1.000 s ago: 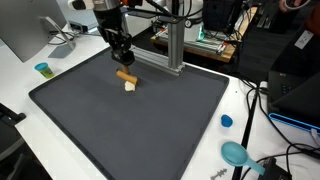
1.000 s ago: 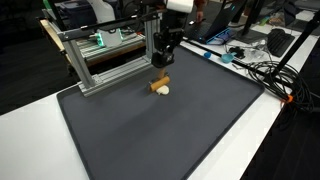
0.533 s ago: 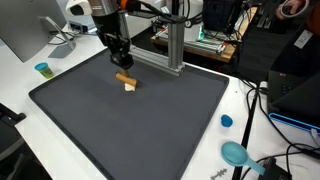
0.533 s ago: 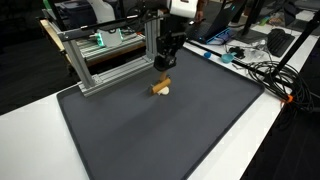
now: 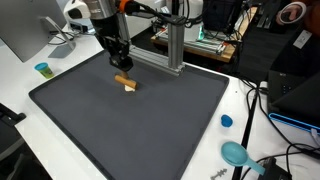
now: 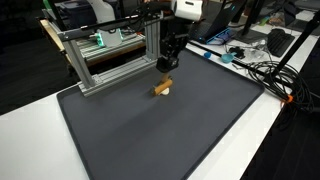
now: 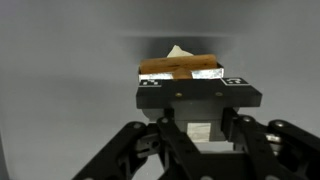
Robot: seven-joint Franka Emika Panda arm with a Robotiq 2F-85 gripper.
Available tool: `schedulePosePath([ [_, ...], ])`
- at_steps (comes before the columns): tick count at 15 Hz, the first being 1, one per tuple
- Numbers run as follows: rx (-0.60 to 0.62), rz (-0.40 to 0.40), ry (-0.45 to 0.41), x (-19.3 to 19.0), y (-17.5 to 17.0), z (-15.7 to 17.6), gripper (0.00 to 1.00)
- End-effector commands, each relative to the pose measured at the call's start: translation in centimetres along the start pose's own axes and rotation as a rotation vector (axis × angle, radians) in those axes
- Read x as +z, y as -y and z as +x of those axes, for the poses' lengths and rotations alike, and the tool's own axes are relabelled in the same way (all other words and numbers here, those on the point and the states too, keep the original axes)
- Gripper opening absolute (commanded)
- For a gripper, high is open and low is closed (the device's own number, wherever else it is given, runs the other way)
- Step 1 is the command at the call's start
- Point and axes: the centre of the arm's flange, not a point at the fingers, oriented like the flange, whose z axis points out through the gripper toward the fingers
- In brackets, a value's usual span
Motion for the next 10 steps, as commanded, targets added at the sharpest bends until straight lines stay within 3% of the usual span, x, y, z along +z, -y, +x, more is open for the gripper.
schedulePosePath([
  [1, -0.014, 0.028, 0.062, 2.1, 0.2, 0.7, 0.21],
  [10, -0.019, 0.045, 0.159, 3.2, -0.4, 0.6, 0.21],
])
